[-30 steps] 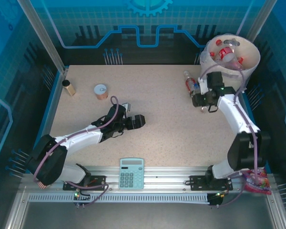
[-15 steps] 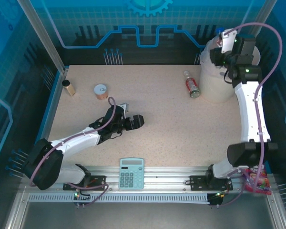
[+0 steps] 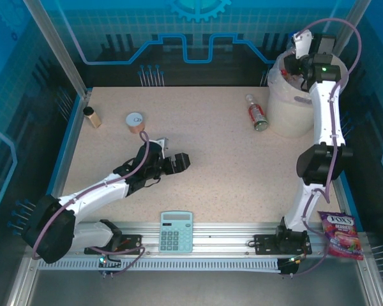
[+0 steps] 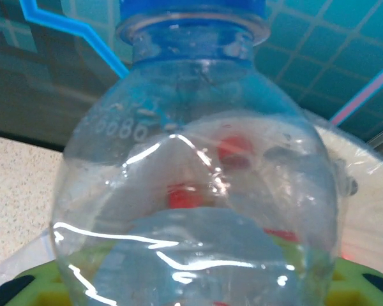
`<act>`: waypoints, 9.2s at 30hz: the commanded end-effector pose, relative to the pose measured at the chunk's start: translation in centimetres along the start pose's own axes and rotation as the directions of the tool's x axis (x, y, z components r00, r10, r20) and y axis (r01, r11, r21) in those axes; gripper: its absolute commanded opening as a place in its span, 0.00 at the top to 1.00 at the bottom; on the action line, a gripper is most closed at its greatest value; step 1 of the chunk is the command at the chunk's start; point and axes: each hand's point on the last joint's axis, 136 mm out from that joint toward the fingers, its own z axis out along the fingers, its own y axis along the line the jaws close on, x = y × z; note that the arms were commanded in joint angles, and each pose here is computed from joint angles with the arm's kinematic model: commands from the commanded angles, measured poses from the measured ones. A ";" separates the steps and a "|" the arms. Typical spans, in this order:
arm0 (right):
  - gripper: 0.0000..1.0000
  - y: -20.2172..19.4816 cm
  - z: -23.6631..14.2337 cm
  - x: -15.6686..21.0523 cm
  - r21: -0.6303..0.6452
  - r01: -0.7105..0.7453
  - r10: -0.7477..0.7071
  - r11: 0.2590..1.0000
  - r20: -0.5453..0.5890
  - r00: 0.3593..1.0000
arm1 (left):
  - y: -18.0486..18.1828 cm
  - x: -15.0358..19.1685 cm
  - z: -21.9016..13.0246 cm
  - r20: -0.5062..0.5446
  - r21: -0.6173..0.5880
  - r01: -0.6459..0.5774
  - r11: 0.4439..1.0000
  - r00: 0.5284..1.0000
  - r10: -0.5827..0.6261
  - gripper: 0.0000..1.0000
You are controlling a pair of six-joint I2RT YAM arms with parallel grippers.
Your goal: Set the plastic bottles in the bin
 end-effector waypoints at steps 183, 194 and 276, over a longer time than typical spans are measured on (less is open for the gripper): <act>0.35 -10.3 -0.9 1.8 0.470 -0.039 -0.010 0.882 0.101 0.995 | 2.6 1.1 -1.3 0.031 -0.056 0.059 0.997 0.998 -0.057 0.01; 0.24 -10.1 1.0 5.4 0.400 -0.119 0.129 0.909 0.001 0.992 | 2.3 0.8 -0.9 0.026 -0.065 0.046 0.997 0.999 -0.044 0.01; 0.00 16.7 -5.1 26.6 0.012 -0.073 0.072 0.997 0.020 0.997 | 22.0 -11.2 -10.1 0.390 -0.633 -0.069 0.772 0.832 0.394 0.01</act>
